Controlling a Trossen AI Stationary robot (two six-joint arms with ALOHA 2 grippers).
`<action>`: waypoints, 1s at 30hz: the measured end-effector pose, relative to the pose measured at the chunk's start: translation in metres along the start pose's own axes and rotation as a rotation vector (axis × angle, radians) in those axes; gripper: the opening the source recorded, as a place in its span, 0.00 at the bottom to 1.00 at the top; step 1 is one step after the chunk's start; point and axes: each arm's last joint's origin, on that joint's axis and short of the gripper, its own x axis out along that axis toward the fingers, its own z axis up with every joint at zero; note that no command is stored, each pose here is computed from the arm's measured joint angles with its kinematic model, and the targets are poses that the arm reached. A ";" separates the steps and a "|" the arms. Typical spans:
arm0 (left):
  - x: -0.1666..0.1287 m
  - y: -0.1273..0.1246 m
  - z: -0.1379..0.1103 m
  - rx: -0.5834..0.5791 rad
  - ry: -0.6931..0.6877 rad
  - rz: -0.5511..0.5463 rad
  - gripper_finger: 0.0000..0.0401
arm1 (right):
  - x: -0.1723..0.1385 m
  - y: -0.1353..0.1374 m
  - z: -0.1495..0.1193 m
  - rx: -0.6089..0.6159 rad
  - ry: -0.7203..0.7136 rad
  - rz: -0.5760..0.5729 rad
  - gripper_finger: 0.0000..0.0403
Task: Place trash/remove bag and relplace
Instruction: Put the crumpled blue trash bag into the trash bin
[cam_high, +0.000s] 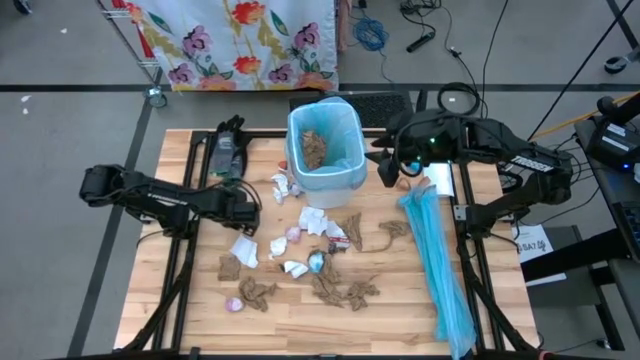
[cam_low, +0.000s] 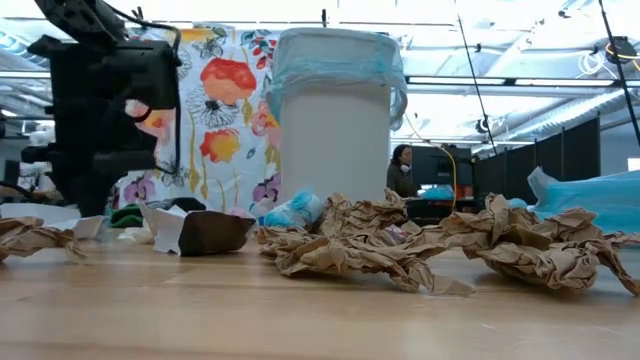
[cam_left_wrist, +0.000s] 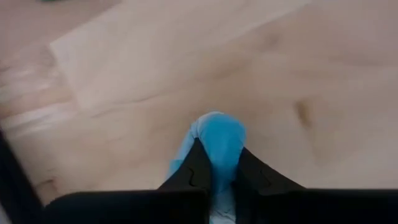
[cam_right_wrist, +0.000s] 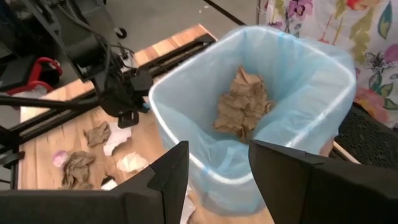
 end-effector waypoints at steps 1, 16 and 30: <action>-0.003 -0.002 0.001 -0.002 0.002 -0.014 0.06 | 0.000 -0.001 -0.001 0.007 0.014 -0.006 0.40; -0.114 -0.022 0.036 0.120 -0.290 -0.259 0.06 | -0.030 0.000 -0.045 0.075 0.256 -0.217 0.40; -0.223 -0.010 0.086 0.256 -0.623 -0.335 0.06 | 0.035 0.017 -0.133 0.175 0.381 -0.296 0.40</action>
